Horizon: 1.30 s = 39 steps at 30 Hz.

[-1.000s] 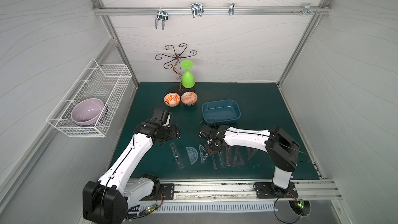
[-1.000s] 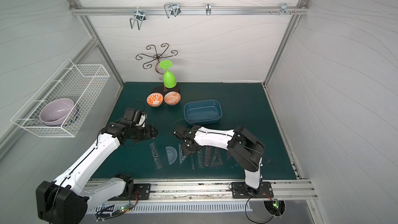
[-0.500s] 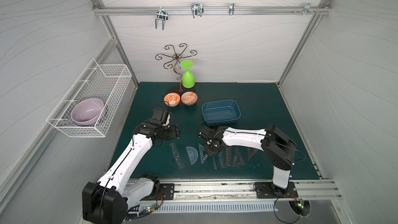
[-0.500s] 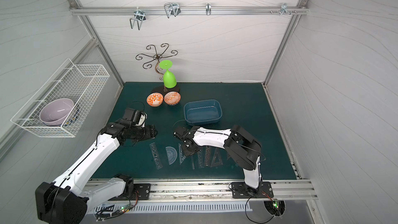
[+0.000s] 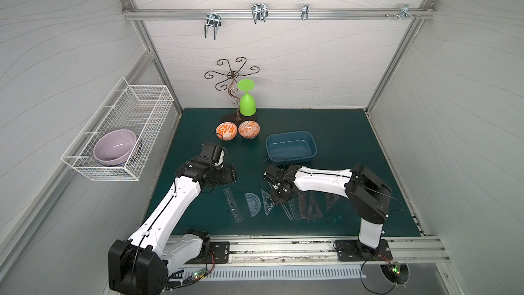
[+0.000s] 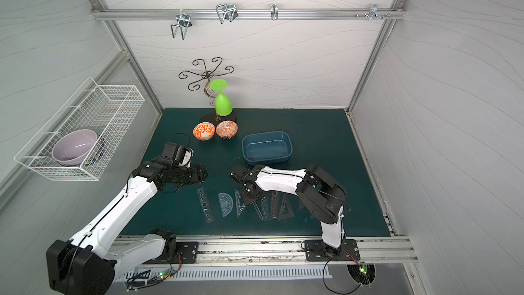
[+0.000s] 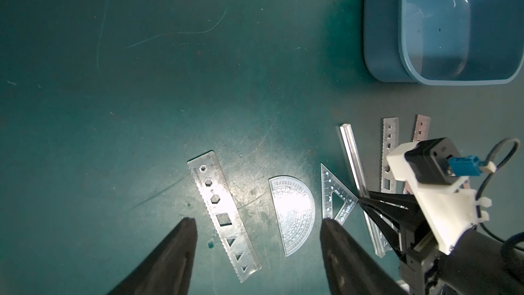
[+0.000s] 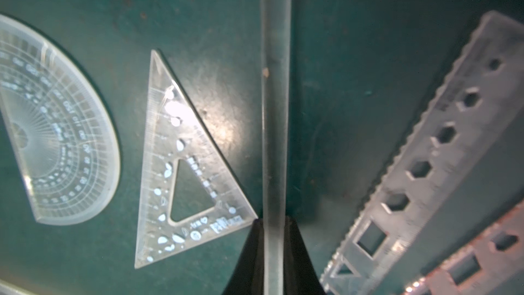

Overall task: Put the scattered rulers into the storage box
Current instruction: Pick up the ruler from the center of the board, then place the ruler in the storage box.

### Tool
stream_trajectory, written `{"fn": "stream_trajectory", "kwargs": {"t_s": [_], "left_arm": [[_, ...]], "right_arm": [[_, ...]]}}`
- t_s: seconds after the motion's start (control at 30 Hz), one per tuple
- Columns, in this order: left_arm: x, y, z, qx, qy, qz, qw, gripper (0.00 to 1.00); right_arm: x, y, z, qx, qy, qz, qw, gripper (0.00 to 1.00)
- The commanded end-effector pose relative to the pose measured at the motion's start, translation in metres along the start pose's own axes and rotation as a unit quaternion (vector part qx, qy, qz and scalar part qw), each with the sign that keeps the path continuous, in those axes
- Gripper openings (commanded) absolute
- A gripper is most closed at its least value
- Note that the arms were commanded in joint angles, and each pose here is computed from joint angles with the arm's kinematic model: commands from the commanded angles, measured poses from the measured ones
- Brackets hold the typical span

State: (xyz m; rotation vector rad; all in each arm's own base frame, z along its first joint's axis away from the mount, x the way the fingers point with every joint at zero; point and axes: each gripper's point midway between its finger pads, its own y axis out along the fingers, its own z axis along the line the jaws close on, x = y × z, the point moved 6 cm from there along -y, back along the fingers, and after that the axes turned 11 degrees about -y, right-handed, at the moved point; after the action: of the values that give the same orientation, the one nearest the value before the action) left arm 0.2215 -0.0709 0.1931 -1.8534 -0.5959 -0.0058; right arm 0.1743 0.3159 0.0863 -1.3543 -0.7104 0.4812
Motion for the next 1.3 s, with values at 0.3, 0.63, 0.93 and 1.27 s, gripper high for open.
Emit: {"fn": "stream_trajectory", "kwargs": {"t_s": [0.3,0.63,0.93,1.27], "left_arm": [[0.015,-0.015,-0.02,-0.062,-0.005,-0.039,0.997,0.69],[0.031,0.0,-0.034,-0.074,-0.013,-0.024,0.997,0.66],[0.037,0.013,-0.033,-0.05,-0.012,-0.016,0.999,0.65],[0.037,0.023,-0.029,-0.036,-0.015,-0.01,0.999,0.66]], "right_arm": [[0.05,-0.154,-0.08,0.064,-0.168,-0.222,0.958,0.0],[0.111,-0.158,-0.158,0.082,-0.306,-0.3,0.9,0.0],[0.13,-0.082,-0.205,-0.022,-0.369,-0.188,0.91,0.0],[0.138,-0.037,-0.218,-0.059,-0.408,-0.169,0.895,0.11]]}}
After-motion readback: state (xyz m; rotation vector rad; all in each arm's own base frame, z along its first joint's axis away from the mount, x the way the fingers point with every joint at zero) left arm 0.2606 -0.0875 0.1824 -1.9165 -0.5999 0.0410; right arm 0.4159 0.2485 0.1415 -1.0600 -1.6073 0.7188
